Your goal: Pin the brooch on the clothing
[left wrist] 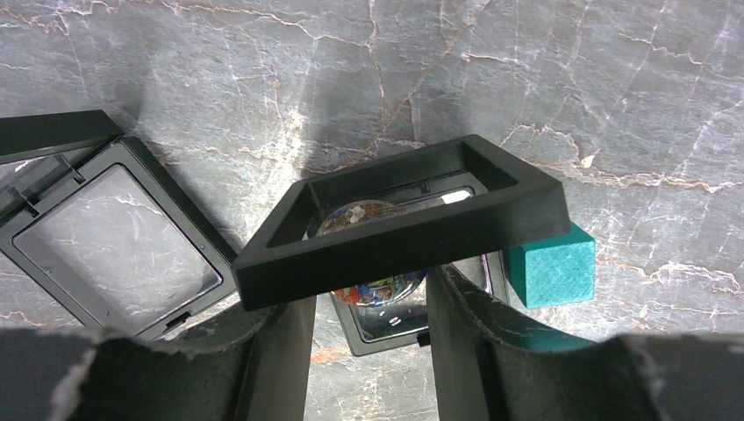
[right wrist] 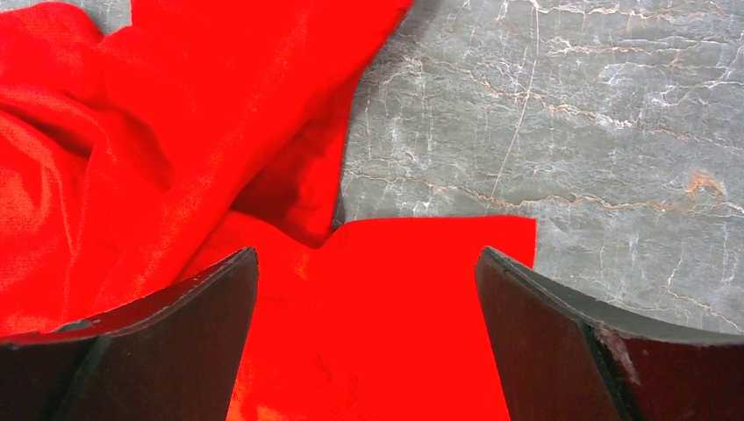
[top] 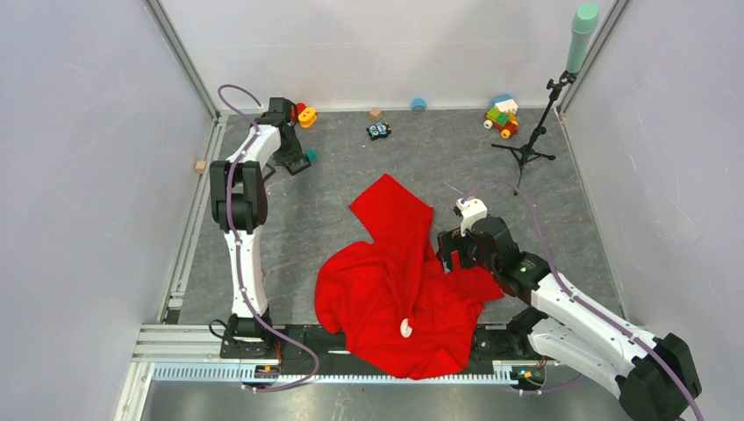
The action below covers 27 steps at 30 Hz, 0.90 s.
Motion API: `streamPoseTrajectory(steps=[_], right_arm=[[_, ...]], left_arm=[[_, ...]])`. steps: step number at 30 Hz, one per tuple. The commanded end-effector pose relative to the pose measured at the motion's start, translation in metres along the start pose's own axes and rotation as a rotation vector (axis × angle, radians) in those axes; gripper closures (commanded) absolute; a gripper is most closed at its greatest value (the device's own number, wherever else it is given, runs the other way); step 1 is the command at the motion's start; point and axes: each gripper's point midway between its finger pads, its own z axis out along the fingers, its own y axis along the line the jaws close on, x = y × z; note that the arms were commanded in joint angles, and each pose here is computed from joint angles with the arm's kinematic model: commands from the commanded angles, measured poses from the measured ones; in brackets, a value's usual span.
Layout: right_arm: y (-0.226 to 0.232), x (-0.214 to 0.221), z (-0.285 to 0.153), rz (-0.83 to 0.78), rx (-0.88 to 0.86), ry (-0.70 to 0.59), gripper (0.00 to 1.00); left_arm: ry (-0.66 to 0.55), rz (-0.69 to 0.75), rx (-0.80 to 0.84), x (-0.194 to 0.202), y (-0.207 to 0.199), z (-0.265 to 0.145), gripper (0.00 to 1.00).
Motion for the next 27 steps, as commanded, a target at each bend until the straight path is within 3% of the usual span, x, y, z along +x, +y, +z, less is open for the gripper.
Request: streamPoseTrajectory(steps=[1, 12, 19, 27], right_arm=[[0.003, -0.011, 0.000, 0.013, -0.017, -0.045, 0.02], [0.009, -0.019, -0.008, 0.038, -0.048, -0.083, 0.02], [0.021, -0.029, -0.018, 0.008, -0.128, -0.134, 0.02], [0.089, -0.045, -0.051, -0.184, -0.560, -0.277, 0.03]], left_arm=[[-0.024, 0.042, 0.011, -0.009, 0.004, -0.013, 0.58], [-0.105, 0.004, 0.145, -0.008, -0.006, -0.074, 0.61], [-0.076, -0.011, 0.291, 0.028, -0.022, -0.122, 0.62], [0.039, 0.086, 0.729, 0.124, -0.091, -0.230, 0.66]])
